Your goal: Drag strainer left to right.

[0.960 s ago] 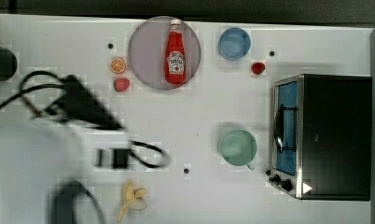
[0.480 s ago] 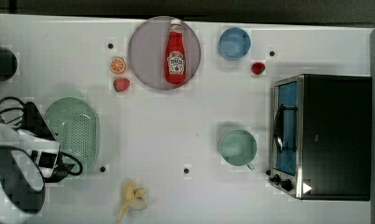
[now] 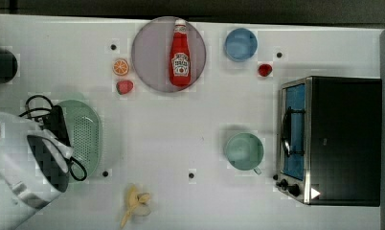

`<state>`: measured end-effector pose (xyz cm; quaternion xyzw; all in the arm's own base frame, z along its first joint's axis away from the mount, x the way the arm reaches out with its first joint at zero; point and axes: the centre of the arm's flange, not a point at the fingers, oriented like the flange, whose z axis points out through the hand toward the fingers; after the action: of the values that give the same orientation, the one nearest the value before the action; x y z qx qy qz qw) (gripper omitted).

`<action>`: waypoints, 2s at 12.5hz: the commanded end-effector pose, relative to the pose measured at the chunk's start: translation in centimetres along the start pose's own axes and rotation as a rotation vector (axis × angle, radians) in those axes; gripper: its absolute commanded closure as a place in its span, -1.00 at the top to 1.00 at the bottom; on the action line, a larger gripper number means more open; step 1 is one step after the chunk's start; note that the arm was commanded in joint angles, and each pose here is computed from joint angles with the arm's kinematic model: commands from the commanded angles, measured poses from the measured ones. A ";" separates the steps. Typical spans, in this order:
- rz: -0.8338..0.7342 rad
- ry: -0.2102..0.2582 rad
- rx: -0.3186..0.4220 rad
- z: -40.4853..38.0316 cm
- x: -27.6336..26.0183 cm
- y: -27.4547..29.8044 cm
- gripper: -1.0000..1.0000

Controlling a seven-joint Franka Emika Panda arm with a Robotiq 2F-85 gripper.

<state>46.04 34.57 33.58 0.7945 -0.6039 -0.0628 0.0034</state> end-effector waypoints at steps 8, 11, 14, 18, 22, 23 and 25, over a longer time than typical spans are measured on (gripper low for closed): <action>0.205 -0.108 0.015 14.7 3.2 -2.1 1.00; 0.197 -0.072 0.005 17.0 2.2 -1.4 1.00; 0.210 -0.031 0.018 17.8 2.5 -1.6 1.00; 0.258 0.001 0.020 18.2 5.4 -2.1 1.00; 0.317 0.018 0.024 17.4 9.4 -2.6 1.00; 0.325 0.025 0.015 17.2 10.5 -2.4 1.00; 0.313 0.028 0.017 16.5 12.6 -2.1 1.00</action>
<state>48.86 27.24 14.17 0.6976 -0.7144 -0.0517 0.0183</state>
